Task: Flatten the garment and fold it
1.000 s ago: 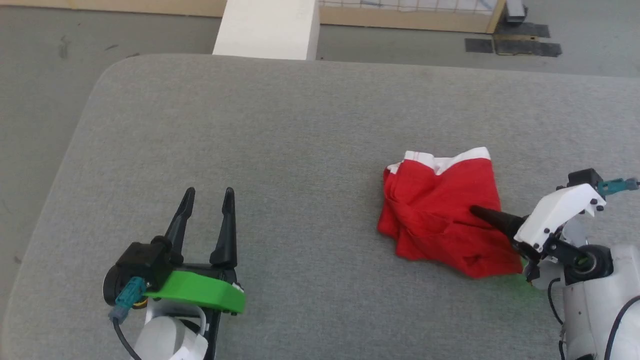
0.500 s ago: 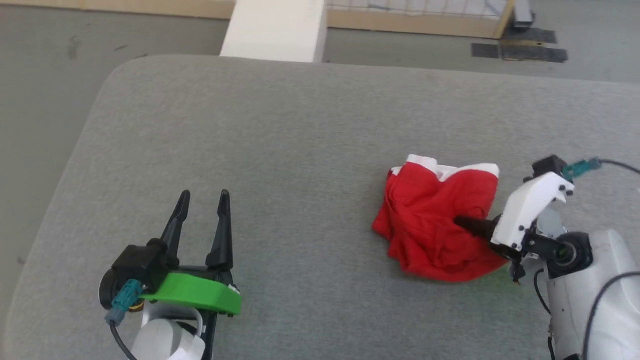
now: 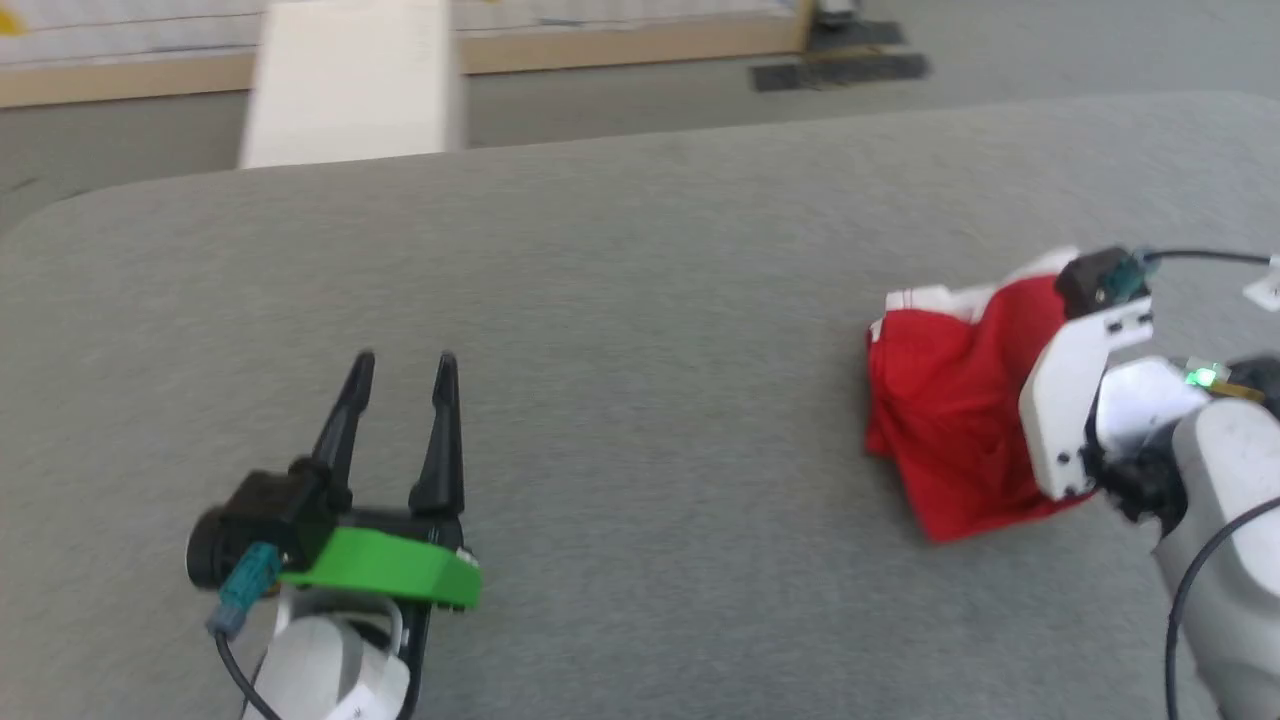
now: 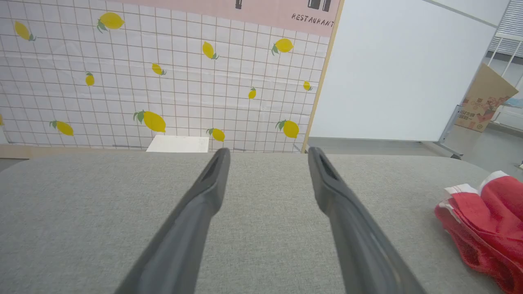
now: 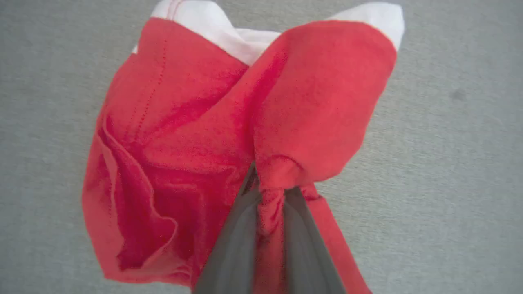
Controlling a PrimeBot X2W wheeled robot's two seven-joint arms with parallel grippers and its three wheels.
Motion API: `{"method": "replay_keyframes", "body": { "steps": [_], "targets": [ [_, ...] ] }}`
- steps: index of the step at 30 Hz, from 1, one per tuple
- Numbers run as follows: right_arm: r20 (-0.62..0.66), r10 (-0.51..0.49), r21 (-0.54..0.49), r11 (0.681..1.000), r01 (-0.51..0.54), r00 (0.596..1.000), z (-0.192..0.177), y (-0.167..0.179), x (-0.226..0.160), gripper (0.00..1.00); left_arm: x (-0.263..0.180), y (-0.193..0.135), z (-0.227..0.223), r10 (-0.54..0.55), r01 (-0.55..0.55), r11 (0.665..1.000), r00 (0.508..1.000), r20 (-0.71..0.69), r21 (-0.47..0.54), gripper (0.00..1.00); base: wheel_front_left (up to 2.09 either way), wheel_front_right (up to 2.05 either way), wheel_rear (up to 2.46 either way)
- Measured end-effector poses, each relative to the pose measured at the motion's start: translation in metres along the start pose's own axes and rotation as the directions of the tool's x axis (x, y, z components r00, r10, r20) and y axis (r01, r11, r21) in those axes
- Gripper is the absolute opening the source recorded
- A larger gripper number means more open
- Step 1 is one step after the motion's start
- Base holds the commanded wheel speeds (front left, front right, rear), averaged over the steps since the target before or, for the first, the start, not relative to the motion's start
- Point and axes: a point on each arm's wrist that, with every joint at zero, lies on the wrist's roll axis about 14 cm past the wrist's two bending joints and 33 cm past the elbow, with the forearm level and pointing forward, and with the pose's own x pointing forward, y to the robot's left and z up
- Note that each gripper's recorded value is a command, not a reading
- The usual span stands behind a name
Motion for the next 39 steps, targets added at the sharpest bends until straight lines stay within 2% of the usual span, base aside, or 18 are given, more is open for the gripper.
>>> {"method": "replay_keyframes", "body": {
  "steps": [6,13,17,21,27,28,29,30,34,39],
  "targets": [
    [0.051,-0.203,-0.059,0.977,0.205,0.978,0.003,-0.073,-0.014,0.00,0.039,-0.035,-0.001,-0.127,0.127,0.992,0.991,0.039,0.004,1.00,0.00,0.00,0.00],
    [0.069,-0.375,-0.088,0.921,0.380,0.924,-0.007,-0.143,-0.011,0.00,0.071,-0.048,-0.032,-0.219,0.219,0.976,0.976,0.011,0.018,1.00,0.00,0.00,0.00],
    [0.087,-0.463,-0.095,0.877,0.470,0.882,-0.009,-0.180,-0.010,0.00,0.084,-0.051,-0.058,-0.258,0.258,0.966,0.966,-0.018,0.007,1.00,0.00,0.00,0.00],
    [0.092,-0.527,-0.090,0.840,0.535,0.845,-0.014,-0.205,-0.007,0.00,0.089,-0.051,-0.085,-0.277,0.277,0.961,0.959,-0.058,-0.011,1.00,0.00,0.00,0.00],
    [0.063,-0.564,-0.083,0.819,0.568,0.823,-0.028,-0.217,0.004,0.00,0.088,-0.047,-0.111,-0.276,0.274,0.961,0.955,-0.105,-0.034,1.00,0.00,0.00,0.00],
    [0.065,-0.566,-0.093,0.817,0.570,0.822,-0.029,-0.217,0.005,0.31,0.087,-0.046,-0.112,-0.273,0.271,0.962,0.956,-0.109,-0.033,1.00,0.00,0.00,0.00],
    [0.068,-0.567,-0.099,0.815,0.572,0.821,-0.029,-0.217,0.005,0.45,0.087,-0.046,-0.112,-0.271,0.269,0.963,0.956,-0.110,-0.032,1.00,0.00,0.00,0.00],
    [0.078,-0.569,-0.090,0.814,0.574,0.819,-0.028,-0.217,0.005,1.00,0.087,-0.045,-0.111,-0.268,0.266,0.963,0.957,-0.111,-0.031,1.00,0.00,0.00,0.00],
    [0.170,-0.570,-0.038,0.811,0.583,0.804,-0.013,-0.219,-0.004,1.00,0.084,-0.045,-0.105,-0.250,0.247,0.968,0.962,-0.110,-0.048,1.00,0.00,0.00,0.00],
    [0.333,-0.532,0.049,0.835,0.549,0.779,0.013,-0.205,-0.016,1.00,0.075,-0.045,-0.085,-0.214,0.209,0.976,0.973,-0.091,-0.066,1.00,0.00,0.00,0.00]
  ]
}}
